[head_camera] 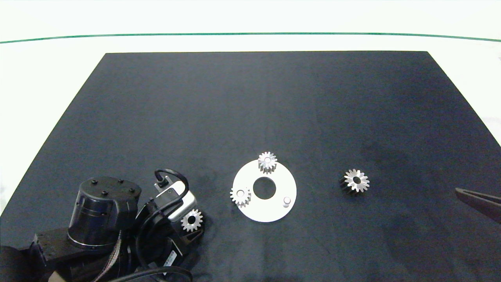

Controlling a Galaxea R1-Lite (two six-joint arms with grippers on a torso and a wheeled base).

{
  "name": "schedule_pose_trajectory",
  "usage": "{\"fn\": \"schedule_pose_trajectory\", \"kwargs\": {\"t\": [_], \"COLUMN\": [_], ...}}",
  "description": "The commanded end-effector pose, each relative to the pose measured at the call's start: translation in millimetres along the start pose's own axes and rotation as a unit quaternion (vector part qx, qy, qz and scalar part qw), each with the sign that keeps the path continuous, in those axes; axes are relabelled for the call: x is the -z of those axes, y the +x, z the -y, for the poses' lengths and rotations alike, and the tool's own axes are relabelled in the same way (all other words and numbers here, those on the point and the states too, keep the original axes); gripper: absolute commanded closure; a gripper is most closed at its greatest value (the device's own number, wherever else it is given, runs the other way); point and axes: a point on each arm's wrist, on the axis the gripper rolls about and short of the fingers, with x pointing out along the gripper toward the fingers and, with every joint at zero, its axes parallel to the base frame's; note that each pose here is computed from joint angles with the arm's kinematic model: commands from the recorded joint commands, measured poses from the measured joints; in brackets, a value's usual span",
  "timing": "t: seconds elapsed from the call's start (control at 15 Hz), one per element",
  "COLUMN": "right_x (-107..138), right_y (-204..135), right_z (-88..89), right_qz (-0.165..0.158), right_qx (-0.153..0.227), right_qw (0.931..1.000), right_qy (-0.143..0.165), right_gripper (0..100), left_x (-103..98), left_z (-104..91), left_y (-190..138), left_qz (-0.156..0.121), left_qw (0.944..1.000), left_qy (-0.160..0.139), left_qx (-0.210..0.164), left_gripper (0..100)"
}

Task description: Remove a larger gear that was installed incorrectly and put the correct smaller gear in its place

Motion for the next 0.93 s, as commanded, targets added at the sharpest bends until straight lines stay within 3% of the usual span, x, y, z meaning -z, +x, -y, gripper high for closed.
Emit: {"fn": "schedule_pose_trajectory", "kwargs": {"t": [0.07, 0.27, 0.93], "right_x": [0.8, 2.3, 15.3], "right_y": [-4.1, -8.6, -29.6], "right_z": [0.9, 1.9, 6.0], "right_qz": [0.006, 0.013, 0.040], "right_qx": [0.001, 0.002, 0.008], "right_qw": [1.0000, 0.9999, 0.9991], "right_qy": [0.001, 0.003, 0.012], "right_gripper": [0, 0, 0], "left_x": [-11.7, -23.8, -63.6], "left_z": [2.9, 6.5, 23.6], "left_y": [-7.8, -13.2, -36.7], "left_qz": [0.027, 0.048, 0.053], "left_qw": [0.9996, 0.9987, 0.9966], "left_qy": [0.007, 0.014, 0.050], "left_qx": [-0.008, -0.006, 0.038], "left_gripper": [81, 81, 81]}}
